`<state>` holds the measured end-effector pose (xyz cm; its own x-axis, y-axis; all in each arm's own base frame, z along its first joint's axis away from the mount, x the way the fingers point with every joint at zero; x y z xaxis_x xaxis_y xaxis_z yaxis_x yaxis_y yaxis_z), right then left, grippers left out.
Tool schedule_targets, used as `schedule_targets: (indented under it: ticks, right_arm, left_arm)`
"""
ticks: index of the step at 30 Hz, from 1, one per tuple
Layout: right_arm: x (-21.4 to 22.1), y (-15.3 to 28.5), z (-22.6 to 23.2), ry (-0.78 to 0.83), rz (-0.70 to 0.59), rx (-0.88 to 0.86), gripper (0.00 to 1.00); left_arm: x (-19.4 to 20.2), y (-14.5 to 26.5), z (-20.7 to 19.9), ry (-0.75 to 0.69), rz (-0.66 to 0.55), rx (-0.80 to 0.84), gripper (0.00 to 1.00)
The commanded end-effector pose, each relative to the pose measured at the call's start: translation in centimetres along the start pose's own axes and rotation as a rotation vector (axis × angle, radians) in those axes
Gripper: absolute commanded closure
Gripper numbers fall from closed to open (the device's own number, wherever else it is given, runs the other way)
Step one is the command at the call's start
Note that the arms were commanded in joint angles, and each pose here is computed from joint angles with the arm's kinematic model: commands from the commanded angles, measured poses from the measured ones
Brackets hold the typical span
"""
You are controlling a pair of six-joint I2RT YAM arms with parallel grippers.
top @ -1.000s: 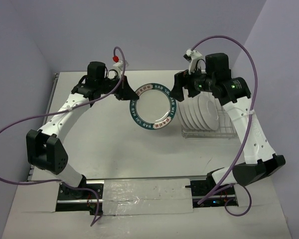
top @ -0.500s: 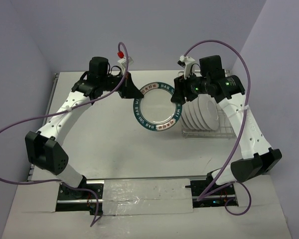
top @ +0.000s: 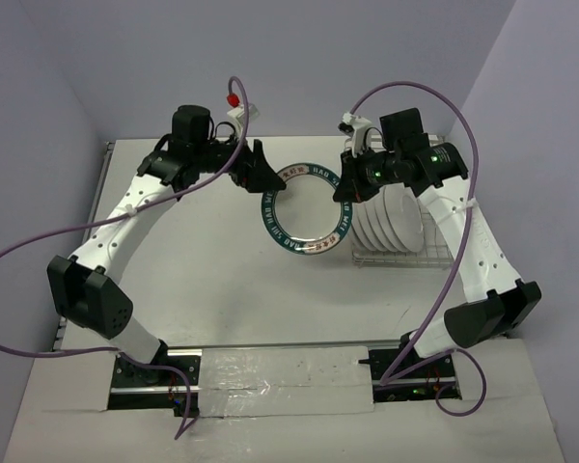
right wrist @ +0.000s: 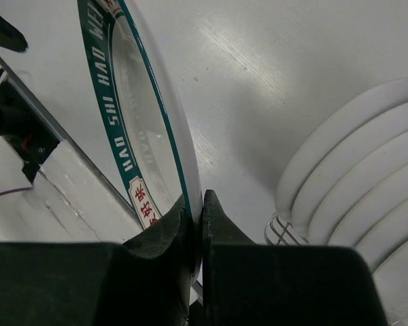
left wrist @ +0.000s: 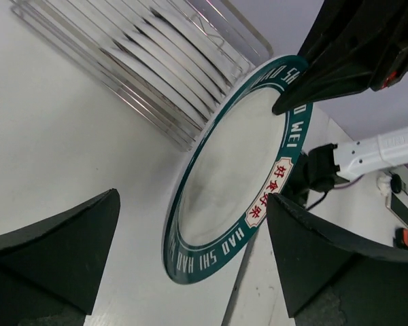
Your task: Load the plates into the dish rack
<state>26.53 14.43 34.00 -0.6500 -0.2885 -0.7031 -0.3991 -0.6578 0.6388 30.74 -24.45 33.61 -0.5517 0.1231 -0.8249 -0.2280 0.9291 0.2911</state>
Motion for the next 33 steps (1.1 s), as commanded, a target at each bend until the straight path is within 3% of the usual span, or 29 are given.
schedule_targets:
  ticks: [1,10,16,18,23,27,33]
  right_arm:
    - [-1.9,3.7,0.2,0.040,-0.157,0.079,1.00]
    - [-2.3,12.4,-3.8,-0.049,-0.408,0.322,1.00]
    - [-1.8,17.8,-6.3,-0.135,-0.556,0.615,1.00]
    - [-1.4,19.6,-7.4,-0.154,-0.575,0.799,1.00]
    - [0.1,22.9,-9.6,-0.139,-0.485,1.183,1.00]
    - [0.6,22.5,-10.7,-0.069,-0.380,1.367,1.00]
    - [2.9,18.4,-13.2,-0.007,-0.143,1.457,1.00]
  left_arm:
    - [-3.1,1.2,-1.0,-0.037,-0.080,-0.078,0.01]
    - [-5.0,6.1,3.8,0.167,-0.224,-0.237,0.01]
    - [-4.7,6.6,6.4,0.215,-0.262,-0.457,0.01]
    - [-4.5,6.8,7.5,0.224,-0.270,-0.548,0.01]
    - [-3.7,7.3,8.7,0.238,-0.264,-0.650,0.01]
    - [-2.5,6.9,9.5,0.261,-0.232,-0.659,0.01]
    - [-1.0,6.3,10.9,0.303,-0.184,-0.688,0.01]
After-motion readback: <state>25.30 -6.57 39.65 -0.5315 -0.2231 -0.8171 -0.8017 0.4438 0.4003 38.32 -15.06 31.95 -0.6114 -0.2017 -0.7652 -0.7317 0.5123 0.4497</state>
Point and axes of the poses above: each gripper's point midway between its finger pads, its own y axis back along the fingers, its own z axis along the line the jaws close on, x = y × z, the point moved 6 cm from there along y, back along the fingers, and after that the axes turned 1 degree about -y, right-handed, at the moved point
